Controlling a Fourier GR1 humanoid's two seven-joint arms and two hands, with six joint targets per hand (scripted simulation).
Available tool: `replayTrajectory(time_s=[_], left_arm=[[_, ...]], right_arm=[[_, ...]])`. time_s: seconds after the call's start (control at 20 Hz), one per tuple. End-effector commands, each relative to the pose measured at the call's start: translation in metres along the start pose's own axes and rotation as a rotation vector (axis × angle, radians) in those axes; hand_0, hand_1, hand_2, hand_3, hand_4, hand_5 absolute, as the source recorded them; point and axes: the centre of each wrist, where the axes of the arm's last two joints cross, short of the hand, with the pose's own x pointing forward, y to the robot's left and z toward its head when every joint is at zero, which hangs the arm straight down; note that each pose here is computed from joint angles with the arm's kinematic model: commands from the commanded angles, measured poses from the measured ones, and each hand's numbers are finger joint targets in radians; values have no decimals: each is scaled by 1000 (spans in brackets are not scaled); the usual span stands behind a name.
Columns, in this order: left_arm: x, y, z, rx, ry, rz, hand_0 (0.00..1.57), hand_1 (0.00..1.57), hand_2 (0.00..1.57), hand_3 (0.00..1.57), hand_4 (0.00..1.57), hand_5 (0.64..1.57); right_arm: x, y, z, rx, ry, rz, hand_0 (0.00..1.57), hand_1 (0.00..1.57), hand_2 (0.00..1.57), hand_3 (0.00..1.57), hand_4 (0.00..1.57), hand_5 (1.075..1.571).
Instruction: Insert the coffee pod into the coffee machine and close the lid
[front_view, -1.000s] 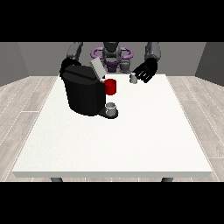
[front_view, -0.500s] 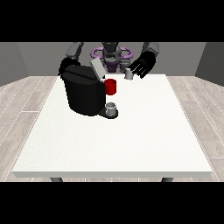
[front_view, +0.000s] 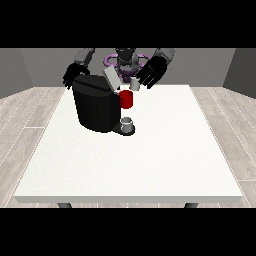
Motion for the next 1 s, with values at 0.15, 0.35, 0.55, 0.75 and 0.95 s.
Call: replayTrajectory(time_s=[0.15,0.35,0.55,0.75,0.95], left_arm=[[25,2,-11,29,-30,-13,1262,1262,1297,1237,494,1571],[21,-18,-9,-21,-64,-12,1307,1307,1328,1239,487,1571],[37,13,-16,17,-29,-29,1305,1305,1326,1229,500,1571],[37,-1,-18,-9,-19,-23,1229,1229,1283,1207,511,1571],[14,-9,-9,-72,-35,-22,1183,1183,1251,1180,499,1571]], right_arm=[[4,-14,-7,-43,-38,1,0,0,0,0,520,1571],[7,-19,-10,-76,-40,-6,0,0,0,0,526,1571],[9,-18,-13,-58,-58,7,0,0,0,0,480,1571],[18,-18,-15,-41,-37,-9,0,0,0,0,530,1571],[-6,-24,3,-75,8,2,0,0,0,0,512,1571]])
